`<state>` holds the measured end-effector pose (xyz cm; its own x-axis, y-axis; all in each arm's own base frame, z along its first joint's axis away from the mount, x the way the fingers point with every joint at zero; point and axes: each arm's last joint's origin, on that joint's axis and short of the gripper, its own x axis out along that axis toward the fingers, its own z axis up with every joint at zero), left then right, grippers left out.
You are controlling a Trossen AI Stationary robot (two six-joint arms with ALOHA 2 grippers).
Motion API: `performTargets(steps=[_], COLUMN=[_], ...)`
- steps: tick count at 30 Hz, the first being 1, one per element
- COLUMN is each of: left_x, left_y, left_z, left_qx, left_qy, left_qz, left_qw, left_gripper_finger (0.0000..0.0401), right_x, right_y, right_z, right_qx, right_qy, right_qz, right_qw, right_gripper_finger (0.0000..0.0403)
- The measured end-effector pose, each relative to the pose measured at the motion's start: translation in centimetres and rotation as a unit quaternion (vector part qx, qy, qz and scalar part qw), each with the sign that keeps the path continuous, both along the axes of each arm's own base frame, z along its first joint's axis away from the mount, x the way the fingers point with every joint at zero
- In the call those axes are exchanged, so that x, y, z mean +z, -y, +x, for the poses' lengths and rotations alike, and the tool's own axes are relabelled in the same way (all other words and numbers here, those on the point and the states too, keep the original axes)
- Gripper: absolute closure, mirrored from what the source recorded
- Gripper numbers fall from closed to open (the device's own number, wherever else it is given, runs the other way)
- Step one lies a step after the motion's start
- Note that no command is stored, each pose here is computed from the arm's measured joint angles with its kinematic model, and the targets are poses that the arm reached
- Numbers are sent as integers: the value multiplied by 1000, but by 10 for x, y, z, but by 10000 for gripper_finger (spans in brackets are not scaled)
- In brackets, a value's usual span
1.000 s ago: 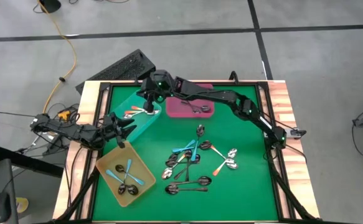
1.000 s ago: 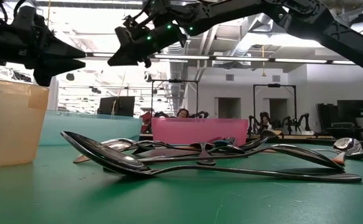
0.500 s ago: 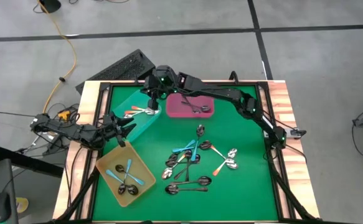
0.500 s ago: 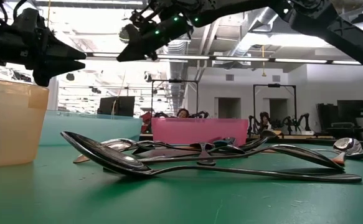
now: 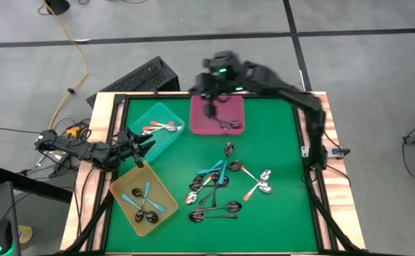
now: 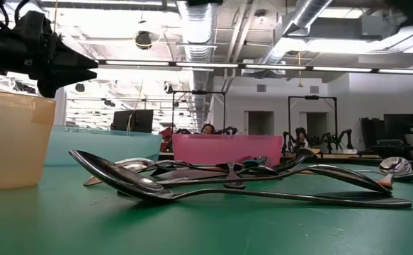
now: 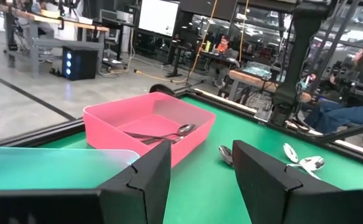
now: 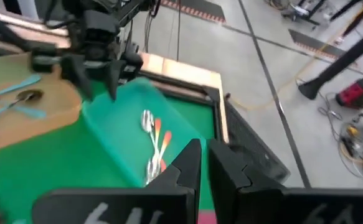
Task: Sort silverware by color (type)
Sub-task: Put the black spoon into the pink bin
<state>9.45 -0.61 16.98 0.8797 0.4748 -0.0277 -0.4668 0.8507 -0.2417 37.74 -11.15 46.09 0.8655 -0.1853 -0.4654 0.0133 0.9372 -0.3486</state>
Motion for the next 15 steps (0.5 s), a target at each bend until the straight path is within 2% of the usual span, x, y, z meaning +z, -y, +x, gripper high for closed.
performTargets(steps=[5,10,15], left_x=[0,0,0], left_y=[-1,-1,-1], left_z=[0,0,0], left_qx=[10,13,13], left_qy=[-6,-6,-6], left_qz=[11,11,11], left_qw=[1000,1000,1000], left_gripper_finger=[243,243,243], right_x=[31,37,28], right_y=[-10,-14,-16], right_z=[-62,-115,-139], right_qx=[-53,-108,-151], right_qy=[-33,-98,-151], right_qz=[9,75,129], right_qw=[998,986,968], right_gripper_finger=[358,361,361])
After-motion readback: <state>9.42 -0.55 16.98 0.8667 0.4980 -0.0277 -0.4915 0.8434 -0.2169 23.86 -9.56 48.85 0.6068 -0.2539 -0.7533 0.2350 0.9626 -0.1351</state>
